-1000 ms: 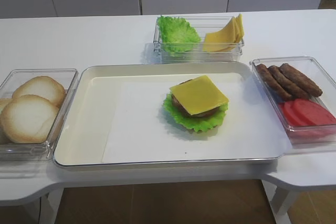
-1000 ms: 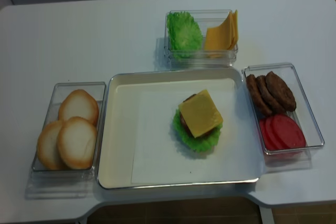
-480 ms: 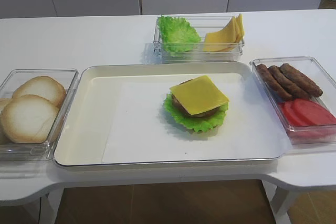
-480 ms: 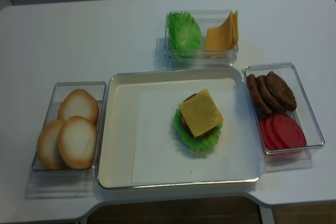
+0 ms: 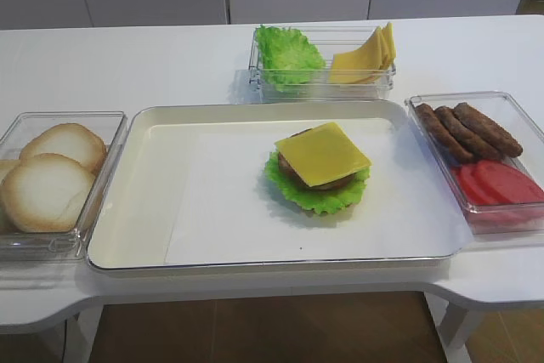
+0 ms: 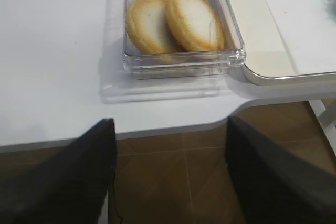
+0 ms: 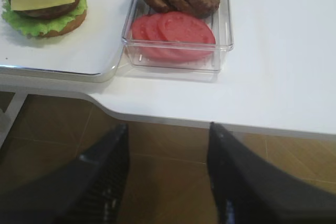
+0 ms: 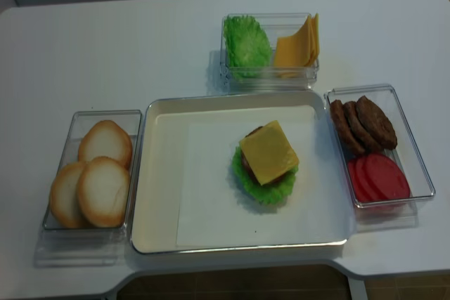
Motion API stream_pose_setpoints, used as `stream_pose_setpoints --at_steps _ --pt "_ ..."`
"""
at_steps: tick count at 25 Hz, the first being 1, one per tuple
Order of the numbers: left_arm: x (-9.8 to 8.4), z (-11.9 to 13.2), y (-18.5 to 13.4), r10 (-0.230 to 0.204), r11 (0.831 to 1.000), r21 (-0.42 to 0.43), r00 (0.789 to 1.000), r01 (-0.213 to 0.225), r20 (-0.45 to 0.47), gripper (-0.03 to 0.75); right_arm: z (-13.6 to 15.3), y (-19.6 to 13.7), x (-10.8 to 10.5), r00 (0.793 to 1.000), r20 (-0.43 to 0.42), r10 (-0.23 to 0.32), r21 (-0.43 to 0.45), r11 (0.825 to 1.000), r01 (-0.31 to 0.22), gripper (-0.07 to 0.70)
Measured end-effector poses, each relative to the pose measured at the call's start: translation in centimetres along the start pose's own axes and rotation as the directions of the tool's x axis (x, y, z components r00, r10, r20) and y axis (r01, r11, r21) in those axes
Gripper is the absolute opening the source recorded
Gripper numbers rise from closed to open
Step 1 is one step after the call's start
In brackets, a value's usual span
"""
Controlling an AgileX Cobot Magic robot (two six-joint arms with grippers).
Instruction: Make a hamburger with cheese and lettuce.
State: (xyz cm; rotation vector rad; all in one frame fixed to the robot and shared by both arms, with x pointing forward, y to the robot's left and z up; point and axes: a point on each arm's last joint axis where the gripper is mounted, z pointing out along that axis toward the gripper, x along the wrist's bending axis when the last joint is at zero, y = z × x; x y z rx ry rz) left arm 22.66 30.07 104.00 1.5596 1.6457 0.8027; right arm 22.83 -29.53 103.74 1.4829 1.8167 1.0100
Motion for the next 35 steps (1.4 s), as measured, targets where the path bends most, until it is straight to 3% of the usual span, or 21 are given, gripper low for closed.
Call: stream_pose_setpoints --at_steps 13,22,35 --pt "0.00 0.00 0.00 0.000 1.000 0.000 1.000 0.000 0.000 0.476 0.00 0.04 0.10 1.000 -0.011 0.005 -0.004 1.000 -0.005 0.368" --pt "0.00 0.00 0.00 0.000 1.000 0.000 1.000 0.000 0.000 0.476 0.11 0.11 0.25 0.990 0.112 0.088 -0.014 0.996 -0.087 0.367" --pt "0.00 0.00 0.00 0.002 1.000 0.000 1.000 -0.002 0.000 0.476 0.11 0.11 0.25 0.989 0.117 0.091 -0.015 0.996 -0.090 0.367"
